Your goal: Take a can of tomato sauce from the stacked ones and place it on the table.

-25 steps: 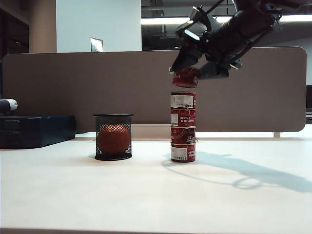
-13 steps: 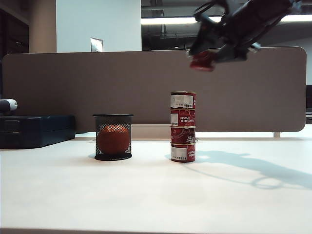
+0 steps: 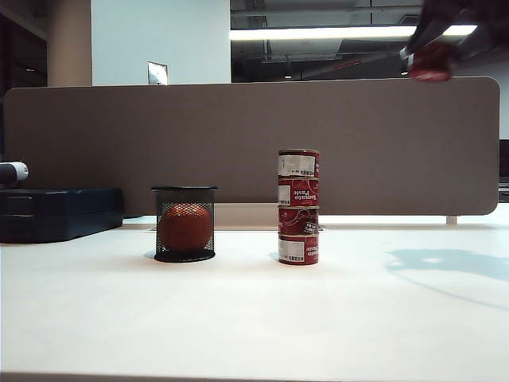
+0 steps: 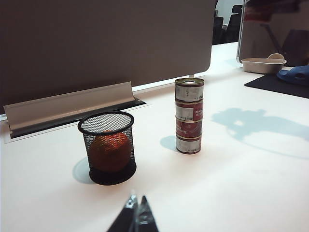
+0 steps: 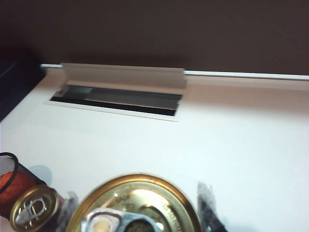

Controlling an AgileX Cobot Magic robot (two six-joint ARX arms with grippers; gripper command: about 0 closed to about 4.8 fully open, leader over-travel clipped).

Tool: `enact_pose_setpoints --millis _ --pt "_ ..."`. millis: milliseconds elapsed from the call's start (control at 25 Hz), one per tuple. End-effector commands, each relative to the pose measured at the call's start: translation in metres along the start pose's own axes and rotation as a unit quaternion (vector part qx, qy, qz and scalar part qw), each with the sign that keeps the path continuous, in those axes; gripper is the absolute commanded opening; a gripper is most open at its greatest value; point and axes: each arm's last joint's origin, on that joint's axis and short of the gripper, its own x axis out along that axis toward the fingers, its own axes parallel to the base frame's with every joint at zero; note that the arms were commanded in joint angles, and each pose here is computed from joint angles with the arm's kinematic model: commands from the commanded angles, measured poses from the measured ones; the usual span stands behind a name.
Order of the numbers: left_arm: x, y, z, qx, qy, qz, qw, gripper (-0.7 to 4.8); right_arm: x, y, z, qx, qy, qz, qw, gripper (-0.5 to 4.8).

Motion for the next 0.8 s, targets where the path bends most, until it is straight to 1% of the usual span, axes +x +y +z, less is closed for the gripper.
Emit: enact_pose_setpoints --millis 40,240,399,559,719,799 --pt "0.000 0.000 0.002 0.003 -0.006 0.002 1.000 -0.05 -0.024 -0.001 0.003 0.008 0.010 -0.015 1.000 1.97" --pt "0.000 0.000 0.002 0.003 -0.006 0.002 1.000 -0.05 -0.058 0.005 0.002 0.004 0.030 -0.026 0.999 1.97" --pt "0.000 0.000 0.002 0.003 -0.006 0.002 1.000 -0.05 -0.079 0.011 -0.007 0.002 0.022 -0.029 0.999 1.96" --pt "0.000 0.000 0.002 0.003 -0.006 0.002 1.000 -0.05 -0.092 0.011 -0.031 0.003 0.024 -0.055 0.998 1.96" --pt "0.000 0.000 0.002 0.002 -0.005 0.002 1.000 -0.05 -0.092 0.006 -0.074 0.007 0.038 -0.072 0.997 1.96" --pt "0.000 0.000 0.002 0.002 -0.006 0.002 1.000 -0.05 -0.088 0.002 -0.095 0.007 0.036 -0.073 0.997 1.82"
